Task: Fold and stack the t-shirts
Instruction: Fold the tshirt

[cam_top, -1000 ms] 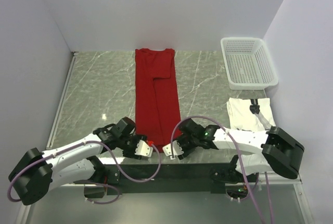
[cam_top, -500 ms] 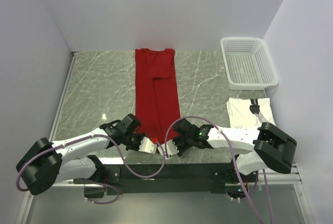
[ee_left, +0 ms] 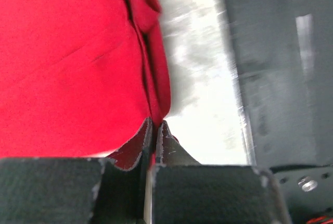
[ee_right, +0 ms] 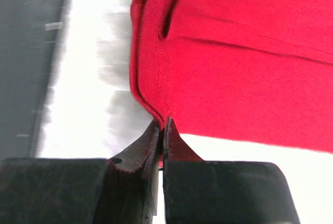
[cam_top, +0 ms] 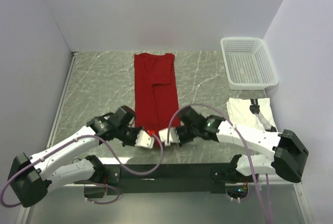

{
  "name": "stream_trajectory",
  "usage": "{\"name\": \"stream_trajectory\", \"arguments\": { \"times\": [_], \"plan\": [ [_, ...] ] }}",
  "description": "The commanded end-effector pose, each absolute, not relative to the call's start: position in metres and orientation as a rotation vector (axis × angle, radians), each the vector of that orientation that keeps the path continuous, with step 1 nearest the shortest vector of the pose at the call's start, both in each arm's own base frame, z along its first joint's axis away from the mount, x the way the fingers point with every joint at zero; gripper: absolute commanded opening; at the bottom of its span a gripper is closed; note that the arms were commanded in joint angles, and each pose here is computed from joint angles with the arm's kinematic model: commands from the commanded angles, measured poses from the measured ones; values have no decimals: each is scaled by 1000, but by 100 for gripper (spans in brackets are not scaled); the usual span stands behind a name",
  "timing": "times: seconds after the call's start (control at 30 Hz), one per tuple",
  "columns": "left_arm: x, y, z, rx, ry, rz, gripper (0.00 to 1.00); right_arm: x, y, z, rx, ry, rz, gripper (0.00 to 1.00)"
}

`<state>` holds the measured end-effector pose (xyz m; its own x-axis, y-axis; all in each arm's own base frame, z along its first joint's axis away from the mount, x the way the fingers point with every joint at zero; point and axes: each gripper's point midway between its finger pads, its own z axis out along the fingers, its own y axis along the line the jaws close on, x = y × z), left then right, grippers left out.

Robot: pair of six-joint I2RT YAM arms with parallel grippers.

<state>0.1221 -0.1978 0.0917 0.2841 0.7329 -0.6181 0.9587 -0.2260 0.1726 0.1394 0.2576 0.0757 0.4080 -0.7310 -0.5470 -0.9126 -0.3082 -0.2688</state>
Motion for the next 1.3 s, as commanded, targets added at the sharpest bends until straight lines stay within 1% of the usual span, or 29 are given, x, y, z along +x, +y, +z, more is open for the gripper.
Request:
{"name": "stream_trajectory", "arguments": {
  "times": [0.0, 0.03, 0.13, 0.17, 0.2, 0.23, 0.3, 0.33, 0.4, 0.43, 0.47, 0.5, 0.53, 0.57, 0.6, 0.63, 0.67, 0.7, 0.73, 0.77, 0.87, 1.0, 1.03, 1.07, 1.1, 1.17, 1.2, 1.23, 1.27],
  "plan": [
    [150, -188, 113, 2008, 1510, -547, 0, 177, 263, 113, -2052, 1377, 434, 0],
    [171, -186, 126, 1987, 1491, -498, 0, 190, 266, 125, -2045, 1333, 408, 0],
    [203, -187, 127, 1973, 1523, -505, 0, 220, 268, 135, -2038, 1313, 367, 0],
    [226, -185, 130, 1948, 1543, -487, 0, 226, 269, 136, -2040, 1305, 367, 0],
    [237, -184, 131, 1941, 1543, -484, 0, 235, 270, 130, -2051, 1322, 367, 0],
    [254, -187, 141, 1940, 1507, -453, 0, 250, 269, 136, -2041, 1304, 339, 0],
    [277, -182, 133, 1926, 1540, -448, 0, 268, 266, 127, -2057, 1318, 328, 0],
    [295, -180, 142, 1914, 1514, -411, 0, 287, 264, 134, -2040, 1305, 294, 0],
    [312, -180, 133, 1920, 1534, -427, 0, 304, 264, 124, -2056, 1325, 303, 0],
    [329, -179, 141, 1912, 1514, -400, 1, 318, 268, 135, -2051, 1295, 283, 0],
    [337, -178, 131, 1919, 1540, -423, 0, 331, 264, 135, -2041, 1309, 274, 0],
    [343, -178, 130, 1918, 1544, -428, 0, 339, 264, 123, -2059, 1327, 290, 0],
    [358, -177, 137, 1910, 1525, -403, 0, 352, 268, 134, -2054, 1300, 271, 0],
    [364, -176, 127, 1916, 1549, -426, 1, 362, 264, 133, -2046, 1314, 264, 0],
    [371, -175, 126, 1913, 1550, -423, 1, 370, 264, 122, -2062, 1327, 278, 0],
    [384, -174, 132, 1907, 1533, -394, 0, 379, 268, 129, -2066, 1298, 260, 0],
    [391, -173, 122, 1909, 1553, -409, 1, 386, 267, 127, -2069, 1299, 258, 0],
    [398, -172, 121, 1902, 1555, -404, 0, 393, 265, 116, -2076, 1320, 268, 0],
    [409, -171, 127, 1897, 1539, -382, 0, 402, 268, 121, -2075, 1297, 253, 0],
    [415, -171, 116, 1903, 1555, -398, 0, 408, 268, 109, -2086, 1312, 263, 0],
    [436, -172, 108, 1894, 1564, -391, 1, 430, 268, 102, -2085, 1324, 248, 0],
    [453, -171, 96, 1892, 1585, -388, 1, 455, 268, 100, -2078, 1320, 220, 0],
    [459, -170, 96, 1886, 1584, -367, 4, 458, 268, 97, -2084, 1323, 203, 3],
    [462, -169, 89, 1881, 1599, -369, 6, 461, 267, 92, -2085, 1331, 197, 9],
    [464, -168, 88, 1875, 1606, -367, 8, 468, 270, 93, -2055, 1335, 185, 31],
    [472, -166, 88, 1842, 1625, -350, 22, 474, 270, 97, -2027, 1340, 162, 54],
    [475, -165, 90, 1813, 1648, -347, 28, 479, 271, 101, -2002, 1341, 150, 65],
    [478, -159, 95, 1784, 1663, -336, 36, 481, 271, 107, -1991, 1339, 139, 66],
    [485, -157, 101, 1748, 1660, -314, 40, 482, 269, 115, -1976, 1341, 126, 66]
  ]
}}
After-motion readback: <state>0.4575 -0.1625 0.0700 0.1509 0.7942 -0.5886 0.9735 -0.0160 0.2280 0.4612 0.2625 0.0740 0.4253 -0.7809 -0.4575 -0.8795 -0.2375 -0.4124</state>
